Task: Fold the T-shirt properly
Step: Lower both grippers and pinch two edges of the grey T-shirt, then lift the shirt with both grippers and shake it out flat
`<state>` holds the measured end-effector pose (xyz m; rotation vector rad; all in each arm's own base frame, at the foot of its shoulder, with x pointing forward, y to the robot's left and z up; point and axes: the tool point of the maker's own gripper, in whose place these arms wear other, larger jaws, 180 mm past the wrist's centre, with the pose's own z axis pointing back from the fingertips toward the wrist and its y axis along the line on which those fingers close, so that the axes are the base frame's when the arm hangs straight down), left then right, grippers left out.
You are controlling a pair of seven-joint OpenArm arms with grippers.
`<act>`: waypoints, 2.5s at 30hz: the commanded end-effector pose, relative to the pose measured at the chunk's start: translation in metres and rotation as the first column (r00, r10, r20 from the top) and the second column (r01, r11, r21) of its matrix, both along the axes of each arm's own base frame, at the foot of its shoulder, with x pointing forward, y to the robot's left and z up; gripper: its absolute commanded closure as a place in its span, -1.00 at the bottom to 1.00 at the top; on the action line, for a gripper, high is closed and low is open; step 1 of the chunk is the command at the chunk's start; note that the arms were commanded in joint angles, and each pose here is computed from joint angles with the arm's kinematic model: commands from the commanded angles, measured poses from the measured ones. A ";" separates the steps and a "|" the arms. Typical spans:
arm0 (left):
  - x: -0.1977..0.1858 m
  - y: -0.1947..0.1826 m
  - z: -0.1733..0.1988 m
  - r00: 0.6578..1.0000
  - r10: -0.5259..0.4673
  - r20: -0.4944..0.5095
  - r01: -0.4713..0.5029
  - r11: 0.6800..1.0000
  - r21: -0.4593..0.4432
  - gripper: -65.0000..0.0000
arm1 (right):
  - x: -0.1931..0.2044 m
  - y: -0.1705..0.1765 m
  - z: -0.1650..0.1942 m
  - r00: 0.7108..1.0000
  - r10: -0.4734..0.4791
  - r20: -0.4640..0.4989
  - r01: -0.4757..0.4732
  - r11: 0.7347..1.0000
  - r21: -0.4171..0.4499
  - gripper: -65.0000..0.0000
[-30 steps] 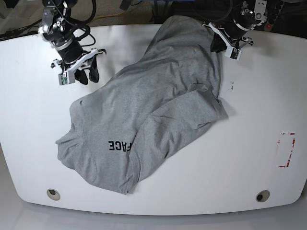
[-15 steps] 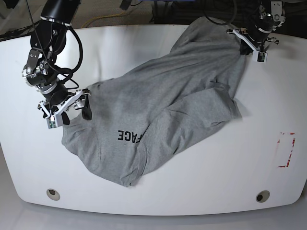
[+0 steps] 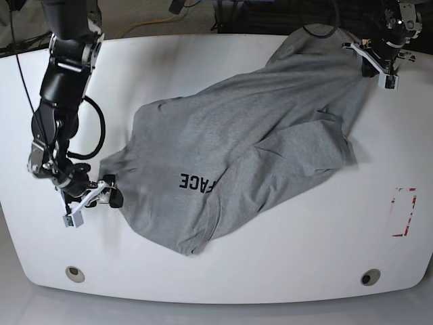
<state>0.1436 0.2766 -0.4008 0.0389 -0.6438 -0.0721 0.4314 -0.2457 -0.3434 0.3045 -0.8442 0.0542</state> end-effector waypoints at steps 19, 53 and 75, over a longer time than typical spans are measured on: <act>0.027 0.033 0.028 0.998 0.028 0.049 -0.031 0.997 0.064 0.99 | 0.059 0.011 -0.042 1.000 -0.012 0.012 0.012 1.000 -0.017 -0.48; 0.092 0.068 0.058 0.994 0.110 -0.014 -0.103 0.960 0.259 0.99 | 0.095 0.053 0.047 0.972 0.171 0.162 -0.146 0.978 -0.151 1.00; 0.217 0.084 0.266 0.920 0.072 0.384 -0.225 0.901 0.370 0.99 | 0.128 0.033 0.317 0.829 0.269 0.491 -0.041 0.904 -0.426 1.00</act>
